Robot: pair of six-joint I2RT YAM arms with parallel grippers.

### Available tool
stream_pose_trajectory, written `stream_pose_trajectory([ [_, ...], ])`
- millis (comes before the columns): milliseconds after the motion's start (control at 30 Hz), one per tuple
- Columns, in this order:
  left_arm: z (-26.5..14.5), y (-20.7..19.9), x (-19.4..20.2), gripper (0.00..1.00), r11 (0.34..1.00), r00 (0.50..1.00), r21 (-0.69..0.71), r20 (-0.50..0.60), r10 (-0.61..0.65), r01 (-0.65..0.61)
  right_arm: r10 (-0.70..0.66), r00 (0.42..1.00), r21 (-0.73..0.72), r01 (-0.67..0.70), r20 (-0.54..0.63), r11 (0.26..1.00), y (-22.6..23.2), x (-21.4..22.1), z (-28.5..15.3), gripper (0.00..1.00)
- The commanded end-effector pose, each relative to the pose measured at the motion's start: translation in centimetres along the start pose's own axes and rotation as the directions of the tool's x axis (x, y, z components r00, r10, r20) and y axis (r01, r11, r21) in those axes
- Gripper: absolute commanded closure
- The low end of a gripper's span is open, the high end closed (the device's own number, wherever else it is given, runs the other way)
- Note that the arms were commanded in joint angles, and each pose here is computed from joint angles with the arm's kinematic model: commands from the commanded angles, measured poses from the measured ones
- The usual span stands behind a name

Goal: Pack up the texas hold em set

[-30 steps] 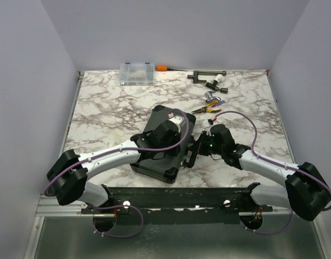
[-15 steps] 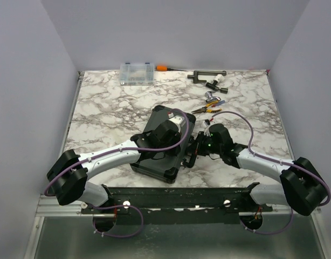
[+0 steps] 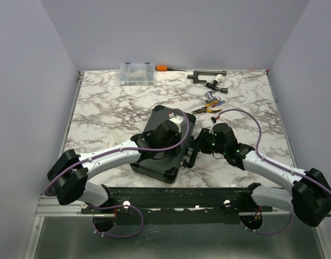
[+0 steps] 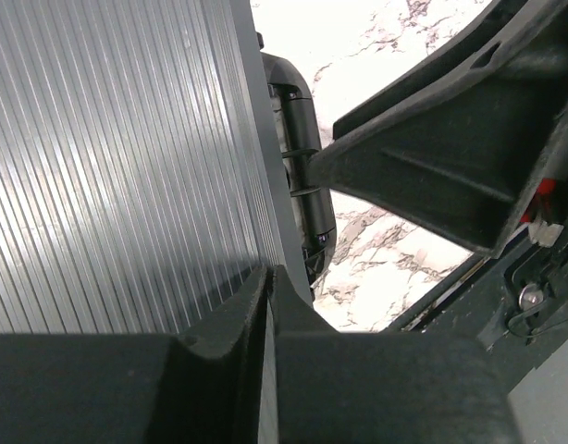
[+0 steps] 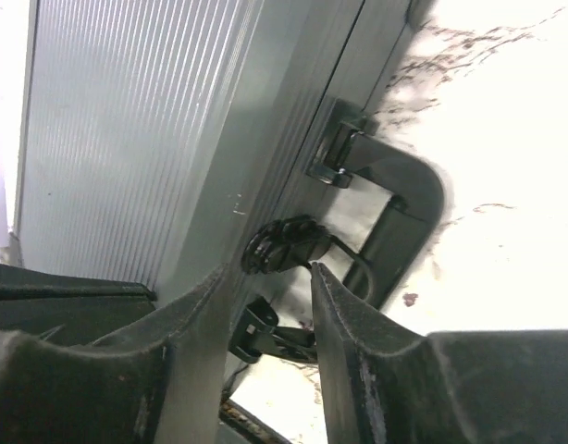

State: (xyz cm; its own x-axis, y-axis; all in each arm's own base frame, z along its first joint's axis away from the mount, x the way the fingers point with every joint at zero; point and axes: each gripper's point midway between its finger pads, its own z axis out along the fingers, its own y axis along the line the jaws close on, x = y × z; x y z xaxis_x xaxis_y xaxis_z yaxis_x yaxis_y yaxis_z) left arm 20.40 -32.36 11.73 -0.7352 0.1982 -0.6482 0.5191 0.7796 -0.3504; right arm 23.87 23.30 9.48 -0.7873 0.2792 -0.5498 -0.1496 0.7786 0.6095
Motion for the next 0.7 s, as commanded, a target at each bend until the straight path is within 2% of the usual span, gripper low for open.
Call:
stream_pose_trajectory([
  [0,0.2,1.8,6.6,0.82,0.998,0.974,-0.047,-0.227,0.023,-0.034,-0.044,0.999,0.096,0.041,0.028,0.994,-1.5,-0.8,-1.2,0.53],
  [67,-0.3,1.5,5.6,0.65,0.998,0.980,-0.040,-0.194,0.036,-0.044,-0.056,0.997,0.118,0.048,0.062,0.992,-1.7,-1.4,-1.6,0.42],
  [167,-1.1,1.1,3.4,0.40,0.997,0.991,-0.042,-0.124,0.058,-0.064,-0.086,0.992,0.128,0.074,0.093,0.989,-1.5,-2.5,-2.3,0.20],
  [267,-2.4,0.5,1.1,0.29,0.995,0.994,-0.044,-0.065,0.088,-0.091,-0.130,0.983,0.139,0.112,0.129,0.984,-0.8,-4.0,-3.2,0.09],
  [333,-3.7,0.5,-0.5,0.18,0.992,0.994,-0.064,-0.026,0.109,-0.110,-0.168,0.973,0.151,0.144,0.160,0.978,-0.4,-5.3,-3.9,0.05],
  [367,-4.4,0.5,-1.4,0.07,0.990,0.992,-0.074,-0.001,0.124,-0.124,-0.184,0.966,0.156,0.156,0.183,0.975,0.0,-6.2,-4.3,0.04],
  [400,-5.2,0.4,-2.3,0.02,0.988,0.991,-0.081,0.025,0.134,-0.131,-0.199,0.960,0.165,0.168,0.197,0.972,0.3,-6.8,-4.7,0.03],
  [667,-12.5,2.1,-8.2,0.02,0.969,0.954,-0.181,0.216,0.208,-0.170,-0.261,0.881,0.150,0.219,0.394,0.964,4.1,-12.7,-8.8,0.00],
])
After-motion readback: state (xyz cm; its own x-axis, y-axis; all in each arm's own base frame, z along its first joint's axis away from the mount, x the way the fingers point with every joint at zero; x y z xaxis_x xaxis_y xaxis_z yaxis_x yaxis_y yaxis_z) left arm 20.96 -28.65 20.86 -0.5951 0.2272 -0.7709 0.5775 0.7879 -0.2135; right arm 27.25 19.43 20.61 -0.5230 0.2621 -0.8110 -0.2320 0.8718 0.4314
